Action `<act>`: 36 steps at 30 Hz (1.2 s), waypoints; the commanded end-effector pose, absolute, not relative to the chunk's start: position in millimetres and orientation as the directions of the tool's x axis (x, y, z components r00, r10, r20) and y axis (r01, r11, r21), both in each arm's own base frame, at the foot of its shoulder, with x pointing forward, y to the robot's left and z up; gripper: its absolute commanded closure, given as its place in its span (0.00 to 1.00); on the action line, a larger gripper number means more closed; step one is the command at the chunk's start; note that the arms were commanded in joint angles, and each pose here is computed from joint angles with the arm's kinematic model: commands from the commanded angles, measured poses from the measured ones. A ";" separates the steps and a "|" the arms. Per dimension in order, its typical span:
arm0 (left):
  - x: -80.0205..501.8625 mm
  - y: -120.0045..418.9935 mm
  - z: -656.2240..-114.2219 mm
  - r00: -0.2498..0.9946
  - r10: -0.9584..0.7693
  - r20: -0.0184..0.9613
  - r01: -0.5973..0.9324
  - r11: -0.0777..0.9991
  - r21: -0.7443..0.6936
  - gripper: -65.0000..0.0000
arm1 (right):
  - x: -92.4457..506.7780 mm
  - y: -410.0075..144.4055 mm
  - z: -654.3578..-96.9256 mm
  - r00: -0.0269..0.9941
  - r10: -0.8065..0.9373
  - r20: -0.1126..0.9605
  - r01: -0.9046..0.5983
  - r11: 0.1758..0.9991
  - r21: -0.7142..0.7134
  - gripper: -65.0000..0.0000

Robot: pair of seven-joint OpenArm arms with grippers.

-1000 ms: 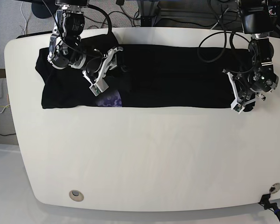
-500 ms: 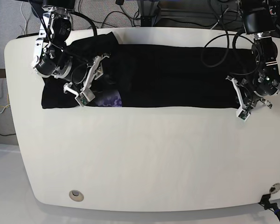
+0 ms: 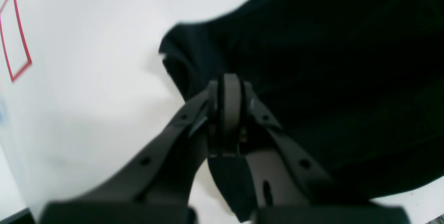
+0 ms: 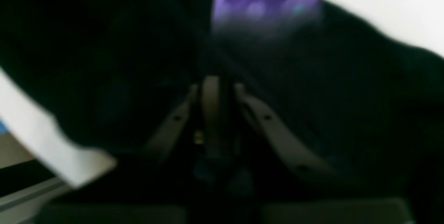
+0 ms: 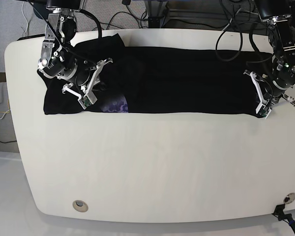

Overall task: Fold the T-shirt properly
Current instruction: 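Open both grippers and lift them away from the folded shirt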

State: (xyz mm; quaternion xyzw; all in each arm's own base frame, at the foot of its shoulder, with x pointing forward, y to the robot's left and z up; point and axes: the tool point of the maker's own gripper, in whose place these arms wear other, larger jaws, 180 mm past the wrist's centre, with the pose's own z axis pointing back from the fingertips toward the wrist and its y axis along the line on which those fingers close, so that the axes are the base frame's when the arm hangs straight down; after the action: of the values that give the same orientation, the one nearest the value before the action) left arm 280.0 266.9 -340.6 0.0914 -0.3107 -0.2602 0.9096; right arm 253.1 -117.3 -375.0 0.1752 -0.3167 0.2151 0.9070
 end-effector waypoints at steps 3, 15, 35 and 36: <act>274.6 262.6 -342.0 0.669 -0.522 0.528 0.416 0.853 0.316 1.00 | 262.4 -125.6 -387.5 0.697 0.302 0.651 -0.482 0.869 0.113 1.00; 264.9 299.2 -331.4 0.711 -0.444 0.545 0.298 0.893 0.338 1.00 | 249.1 -127.8 -419.6 0.736 0.261 0.624 -0.444 0.882 0.155 1.00; 220.1 359.0 -326.6 0.792 -0.321 0.520 0.130 0.920 0.370 1.00 | 258.0 -106.0 -338.7 0.553 0.270 0.788 -0.479 0.877 0.035 1.00; 219.6 359.0 -326.9 0.793 -0.321 0.518 0.131 0.920 0.370 1.00 | 258.2 -108.1 -339.1 0.555 0.268 0.787 -0.474 0.880 0.035 1.00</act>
State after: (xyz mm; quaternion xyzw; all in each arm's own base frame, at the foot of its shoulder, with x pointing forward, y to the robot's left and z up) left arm 214.7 354.4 -338.7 0.1471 -0.2853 -0.1154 0.9400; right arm 250.4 -110.8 -352.4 0.1165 -0.3939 0.2151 0.8860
